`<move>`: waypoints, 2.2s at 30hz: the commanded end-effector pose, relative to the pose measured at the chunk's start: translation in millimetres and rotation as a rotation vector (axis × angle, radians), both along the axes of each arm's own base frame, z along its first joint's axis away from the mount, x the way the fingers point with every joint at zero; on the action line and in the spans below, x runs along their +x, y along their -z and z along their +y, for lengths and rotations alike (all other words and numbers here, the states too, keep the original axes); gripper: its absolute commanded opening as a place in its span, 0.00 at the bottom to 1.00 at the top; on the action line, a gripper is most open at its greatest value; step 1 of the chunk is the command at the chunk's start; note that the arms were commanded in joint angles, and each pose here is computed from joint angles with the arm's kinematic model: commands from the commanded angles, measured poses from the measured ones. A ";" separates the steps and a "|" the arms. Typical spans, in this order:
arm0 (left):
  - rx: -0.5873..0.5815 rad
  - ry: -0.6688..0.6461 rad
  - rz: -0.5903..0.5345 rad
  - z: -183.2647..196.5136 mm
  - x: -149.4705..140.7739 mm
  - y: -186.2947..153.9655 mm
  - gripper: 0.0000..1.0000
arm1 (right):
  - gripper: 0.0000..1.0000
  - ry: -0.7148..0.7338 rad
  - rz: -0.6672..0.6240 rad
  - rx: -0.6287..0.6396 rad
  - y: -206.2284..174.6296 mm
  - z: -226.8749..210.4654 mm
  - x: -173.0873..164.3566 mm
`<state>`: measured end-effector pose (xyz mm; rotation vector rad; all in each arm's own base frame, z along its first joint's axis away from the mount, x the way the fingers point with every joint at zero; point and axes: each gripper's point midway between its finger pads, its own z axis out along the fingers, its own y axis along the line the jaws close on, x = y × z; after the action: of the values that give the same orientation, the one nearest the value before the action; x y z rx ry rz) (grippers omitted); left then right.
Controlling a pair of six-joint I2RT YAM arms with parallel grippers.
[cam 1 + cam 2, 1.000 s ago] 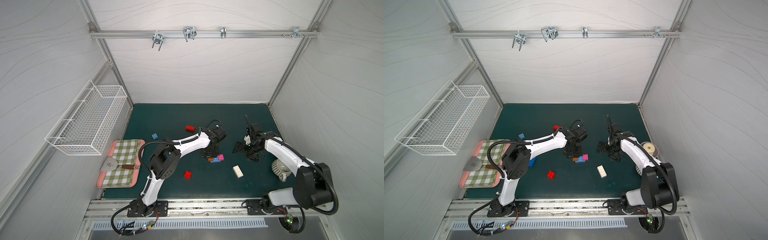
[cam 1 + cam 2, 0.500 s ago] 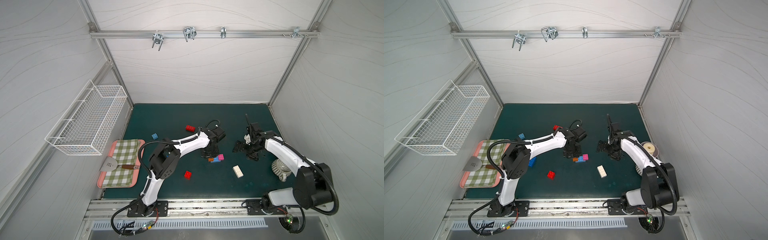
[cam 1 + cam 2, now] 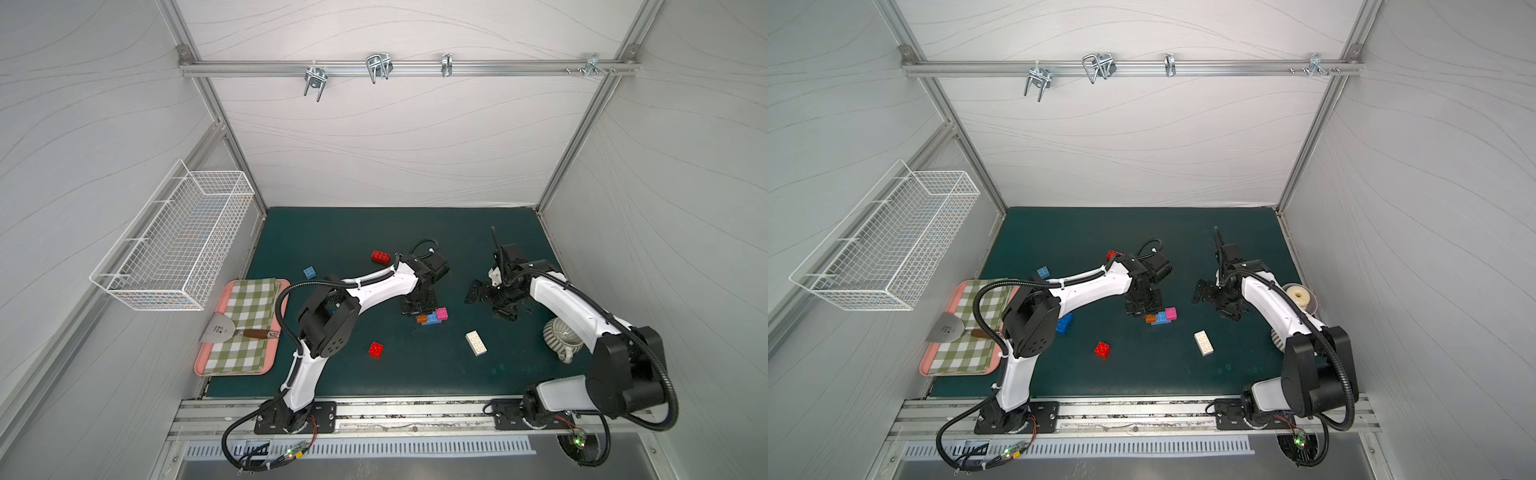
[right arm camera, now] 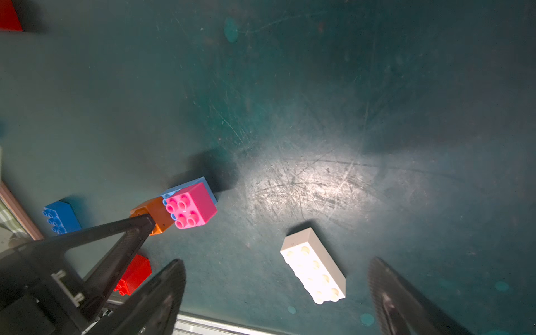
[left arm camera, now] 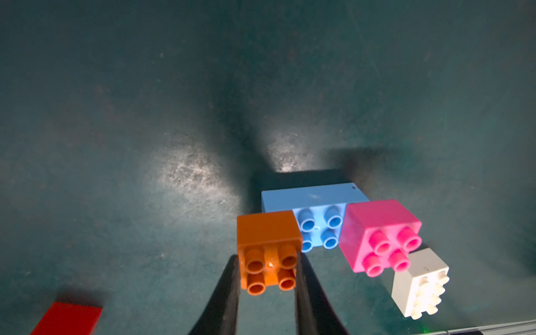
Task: Assemble a carrot with lego
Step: Assemble the lego brick with the lego brick, then move the lego brick at the center of the board.
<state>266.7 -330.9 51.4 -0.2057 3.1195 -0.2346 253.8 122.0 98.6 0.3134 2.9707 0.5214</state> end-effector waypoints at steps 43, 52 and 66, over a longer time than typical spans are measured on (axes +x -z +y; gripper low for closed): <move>0.001 -0.116 -0.188 94.7 7.2 -76.2 0.73 | 0.99 -0.813 -0.238 -0.172 -13.5 104.2 -24.8; 0.010 -0.235 -0.170 165.3 -11.2 -71.2 0.87 | 0.99 -1.208 -0.438 -0.227 4.0 123.3 -46.4; 0.013 -0.239 -0.161 178.6 -11.6 -63.7 0.89 | 0.99 -1.342 -0.445 -0.500 42.9 147.6 -8.8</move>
<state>251.9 -154.8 111.3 -0.5347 2.9206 -0.2076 228.5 262.9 52.3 -1.6014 2.3872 -0.0349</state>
